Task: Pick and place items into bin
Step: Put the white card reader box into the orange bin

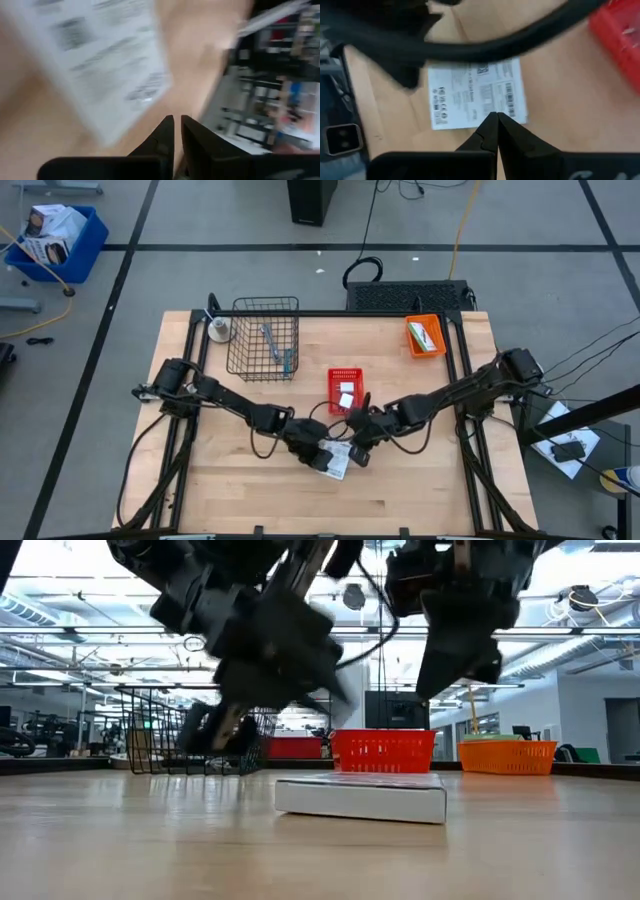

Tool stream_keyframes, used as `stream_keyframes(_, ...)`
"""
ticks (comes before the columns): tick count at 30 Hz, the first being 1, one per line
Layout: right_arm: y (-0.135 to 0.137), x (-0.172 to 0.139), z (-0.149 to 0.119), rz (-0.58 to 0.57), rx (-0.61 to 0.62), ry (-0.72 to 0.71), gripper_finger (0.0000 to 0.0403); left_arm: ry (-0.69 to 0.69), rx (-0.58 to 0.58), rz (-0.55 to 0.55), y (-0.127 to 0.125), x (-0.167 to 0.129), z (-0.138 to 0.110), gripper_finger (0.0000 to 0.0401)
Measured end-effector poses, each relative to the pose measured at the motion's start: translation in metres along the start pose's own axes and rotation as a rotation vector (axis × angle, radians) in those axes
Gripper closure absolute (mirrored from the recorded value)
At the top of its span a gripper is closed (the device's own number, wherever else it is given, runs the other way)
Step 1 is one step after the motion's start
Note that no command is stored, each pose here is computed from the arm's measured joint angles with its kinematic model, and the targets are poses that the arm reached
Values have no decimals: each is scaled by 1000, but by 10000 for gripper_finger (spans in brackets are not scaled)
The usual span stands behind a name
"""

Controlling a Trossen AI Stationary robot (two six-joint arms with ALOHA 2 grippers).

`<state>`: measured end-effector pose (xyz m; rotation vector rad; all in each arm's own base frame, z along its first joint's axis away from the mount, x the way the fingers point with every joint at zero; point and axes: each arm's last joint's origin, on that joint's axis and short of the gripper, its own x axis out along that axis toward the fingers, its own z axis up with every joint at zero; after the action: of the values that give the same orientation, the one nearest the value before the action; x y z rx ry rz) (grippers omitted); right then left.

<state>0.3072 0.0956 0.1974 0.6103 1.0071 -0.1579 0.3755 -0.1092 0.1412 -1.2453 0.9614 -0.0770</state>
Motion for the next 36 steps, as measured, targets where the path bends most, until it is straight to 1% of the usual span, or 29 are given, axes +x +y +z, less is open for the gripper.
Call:
stream_keyframes(5, 5, 6, -10, -5, 113, 13, 403, 40, -11, 171, 17, -4, -3, 366)
stream_keyframes(6, 3, 8, -14, -16, 140, 24, 403, 43, 1, 185, 17, -7, -4, 370)
stream_keyframes(8, 0, 15, -21, -27, 198, 38, 403, 29, 45, 154, 9, -11, -3, 385)
stream_keyframes(9, -1, 18, -24, -26, 227, 43, 403, 9, 67, 163, 6, -15, -3, 392)
stream_keyframes(10, -2, 20, -28, -32, 251, 52, 403, -4, 78, 183, 5, -19, -4, 396)
stream_keyframes(12, -3, 25, -35, -27, 291, 58, 403, -47, 88, 187, 4, -20, -1, 394)
stream_keyframes(14, -4, 32, -41, -12, 334, 63, 403, -48, 77, 228, 9, -23, 2, 393)
stream_keyframes(16, -4, 37, -44, 27, 373, 68, 403, -41, 69, 242, 13, -23, 4, 396)
stream_keyframes(19, -3, 44, -45, 55, 403, 55, 403, -14, 63, 290, 19, -23, 3, 396)
stream_keyframes(21, -4, 48, -48, 48, 413, 69, 403, -20, 82, 286, 19, -22, 3, 393)
stream_keyframes(25, -6, 61, -53, 38, 489, 126, 403, -42, 101, 261, 17, -21, 6, 398)
stream_keyframes(27, -4, 67, -54, 59, 517, 144, 403, -48, 108, 259, 16, -21, 7, 395)
stream_keyframes(32, -1, 74, -53, 104, 536, 125, 403, -55, 130, 268, 17, -21, 7, 396)
stream_keyframes(36, -4, 75, -47, 111, 554, 101, 403, -35, 116, 285, 25, -15, 7, 395)
